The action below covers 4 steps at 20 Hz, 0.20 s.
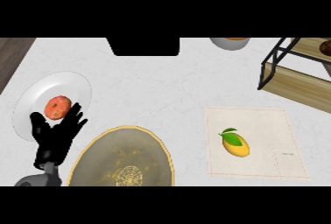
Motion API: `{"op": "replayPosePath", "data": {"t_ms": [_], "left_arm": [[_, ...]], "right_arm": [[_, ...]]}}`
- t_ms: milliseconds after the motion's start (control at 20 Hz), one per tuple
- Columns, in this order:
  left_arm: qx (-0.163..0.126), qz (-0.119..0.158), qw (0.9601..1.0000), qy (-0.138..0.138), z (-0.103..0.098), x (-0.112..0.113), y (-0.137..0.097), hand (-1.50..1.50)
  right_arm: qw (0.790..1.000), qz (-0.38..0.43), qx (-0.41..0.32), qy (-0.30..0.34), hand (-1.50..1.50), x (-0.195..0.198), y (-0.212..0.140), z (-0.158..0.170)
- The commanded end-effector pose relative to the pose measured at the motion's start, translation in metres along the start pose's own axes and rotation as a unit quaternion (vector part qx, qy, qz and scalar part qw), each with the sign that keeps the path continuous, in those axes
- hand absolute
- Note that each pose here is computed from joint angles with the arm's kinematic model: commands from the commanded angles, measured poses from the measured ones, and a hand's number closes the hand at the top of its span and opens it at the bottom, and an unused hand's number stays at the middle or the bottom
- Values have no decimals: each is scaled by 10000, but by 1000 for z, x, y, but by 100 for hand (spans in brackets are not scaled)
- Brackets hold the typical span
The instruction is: Pick the sweet potato from the placemat and place it in the tiered shelf
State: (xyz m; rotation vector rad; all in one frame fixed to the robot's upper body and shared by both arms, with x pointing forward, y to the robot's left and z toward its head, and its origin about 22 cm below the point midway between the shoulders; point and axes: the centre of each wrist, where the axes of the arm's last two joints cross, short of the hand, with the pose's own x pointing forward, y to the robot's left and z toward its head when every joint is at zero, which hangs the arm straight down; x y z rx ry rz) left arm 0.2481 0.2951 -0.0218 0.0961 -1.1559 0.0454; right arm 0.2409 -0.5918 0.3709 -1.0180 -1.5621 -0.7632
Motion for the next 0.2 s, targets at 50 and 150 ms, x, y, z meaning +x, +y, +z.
{"op": "replayPosePath", "data": {"t_ms": [50, 150], "left_arm": [[-19, 30, 9997, 231, 6, 3, -1, 0], [74, 78, 9997, 209, -8, 2, -9, 0]], "right_arm": [[9997, -105, 231, -4, -150, -17, -57, -4], [9998, -103, 175, -10, -150, -17, -65, -3]]}}
